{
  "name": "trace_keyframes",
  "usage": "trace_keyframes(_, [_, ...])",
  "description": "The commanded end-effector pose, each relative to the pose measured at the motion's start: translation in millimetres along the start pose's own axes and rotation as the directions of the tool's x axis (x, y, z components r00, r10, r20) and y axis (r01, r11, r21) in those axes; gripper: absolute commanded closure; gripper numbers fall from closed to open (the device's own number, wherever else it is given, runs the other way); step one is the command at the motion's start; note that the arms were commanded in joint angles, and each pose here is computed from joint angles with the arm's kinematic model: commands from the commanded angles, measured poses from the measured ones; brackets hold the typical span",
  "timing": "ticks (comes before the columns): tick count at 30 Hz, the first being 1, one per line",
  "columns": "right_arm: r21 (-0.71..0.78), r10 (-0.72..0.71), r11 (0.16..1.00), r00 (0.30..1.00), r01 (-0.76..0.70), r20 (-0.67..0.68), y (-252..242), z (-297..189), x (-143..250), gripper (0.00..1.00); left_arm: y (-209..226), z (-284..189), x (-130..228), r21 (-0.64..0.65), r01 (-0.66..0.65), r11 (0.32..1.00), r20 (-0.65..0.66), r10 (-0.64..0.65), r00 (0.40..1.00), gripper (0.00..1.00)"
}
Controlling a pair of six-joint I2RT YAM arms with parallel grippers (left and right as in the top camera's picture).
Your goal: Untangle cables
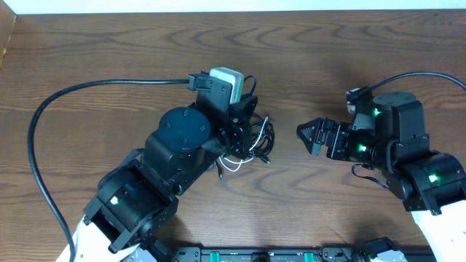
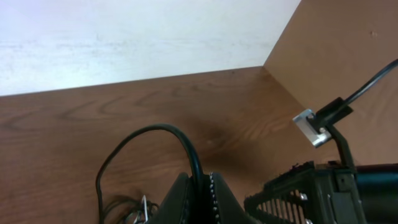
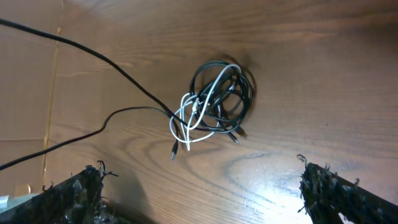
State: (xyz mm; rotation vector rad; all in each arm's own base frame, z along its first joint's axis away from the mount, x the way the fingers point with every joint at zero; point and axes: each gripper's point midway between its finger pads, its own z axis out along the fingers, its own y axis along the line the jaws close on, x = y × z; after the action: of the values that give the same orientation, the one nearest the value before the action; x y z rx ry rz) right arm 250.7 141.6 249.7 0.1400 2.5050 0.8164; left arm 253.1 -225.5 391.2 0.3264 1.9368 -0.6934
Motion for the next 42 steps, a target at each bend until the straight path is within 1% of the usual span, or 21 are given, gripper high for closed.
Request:
trace_keyframes(1, [0.049,0.031,0.998,0.999,-0.029,-0.04,-7,13,7,0.01,-2,-5,-2,0.013,0.019,1.0,0.005,-0.019,1.0,0.92])
trace_keyframes(4, [0.103,0.064,0.993,0.992,-0.053,-0.106,-19,38,19,0.01,-2,-5,-2,0.013,0.019,1.0,0.004,-0.019,1.0,0.92])
trace_keyframes(8, [0.12,0.089,0.991,0.972,-0.064,-0.216,-22,78,36,0.01,0,-4,1,0.007,0.048,0.999,-0.008,-0.048,0.999,0.92])
trace_keyframes(12, [0.135,0.122,0.987,0.949,-0.085,-0.289,-22,116,47,0.01,1,-4,5,0.001,0.047,0.999,-0.022,-0.047,0.999,0.92])
trace_keyframes(14, [0.12,0.123,0.989,0.938,-0.089,-0.323,-18,135,53,0.01,2,-4,6,-0.002,0.046,0.999,-0.029,-0.046,0.999,0.92])
trace_keyframes(16, [0.069,0.106,0.994,0.924,-0.086,-0.368,-8,156,60,0.01,2,-4,8,-0.005,0.046,0.999,-0.035,-0.046,0.998,0.92])
trace_keyframes(17, [0.053,0.098,0.995,0.918,-0.085,-0.384,-5,164,64,0.02,2,-4,8,-0.005,0.046,0.999,-0.035,-0.046,0.998,0.92])
trace_keyframes(19, [0.054,0.093,0.996,0.913,-0.078,-0.398,-6,181,69,0.1,2,-4,8,-0.005,0.046,0.999,-0.035,-0.046,0.998,0.92])
trace_keyframes(23, [0.123,0.161,0.985,0.897,-0.121,-0.411,-20,211,80,0.16,2,-4,8,-0.005,0.046,0.999,-0.035,-0.046,0.998,0.92])
trace_keyframes(26, [0.136,0.164,0.984,0.896,-0.117,-0.413,-28,227,84,0.32,2,-4,8,-0.005,0.046,0.999,-0.035,-0.046,0.998,0.92])
trace_keyframes(28, [0.15,0.169,0.982,0.897,-0.116,-0.408,-34,234,84,0.47,2,-5,8,-0.005,0.046,0.999,-0.035,-0.046,0.998,0.92])
trace_keyframes(29, [0.16,0.171,0.98,0.899,-0.114,-0.404,-37,237,84,0.58,2,-5,8,-0.005,0.046,0.999,-0.035,-0.046,0.998,0.92])
trace_keyframes(30, [0.181,0.173,0.977,0.904,-0.109,-0.391,-43,239,82,0.65,2,-5,8,-0.004,0.046,0.999,-0.034,-0.046,0.998,0.92])
trace_keyframes(32, [0.214,0.15,0.974,0.92,-0.074,-0.362,-53,240,77,0.86,2,-6,7,-0.004,0.046,0.999,-0.033,-0.046,0.998,0.93])
trace_keyframes(33, [0.228,0.135,0.972,0.927,-0.055,-0.35,-57,240,74,0.94,2,-7,7,-0.003,0.046,0.999,-0.031,-0.046,0.998,0.92])
trace_keyframes(34, [0.24,0.124,0.97,0.932,-0.041,-0.342,-61,239,71,0.99,2,-8,6,-0.002,0.045,0.999,-0.028,-0.046,0.999,0.92])
trace_keyframes(37, [0.304,0.149,0.951,0.935,-0.046,-0.323,-79,231,64,0.99,6,-16,1,-0.022,0.047,0.999,0.001,-0.047,0.999,0.92])
trace_keyframes(40, [0.348,0.181,0.935,0.934,-0.067,-0.309,-95,216,49,0.99,31,-34,-9,-0.154,0.053,0.987,0.072,-0.043,0.996,0.92])
trace_keyframes(42, [0.352,0.178,0.934,0.938,-0.066,-0.296,-100,203,35,0.99,53,-51,-14,-0.265,0.078,0.961,0.122,-0.047,0.991,0.92])
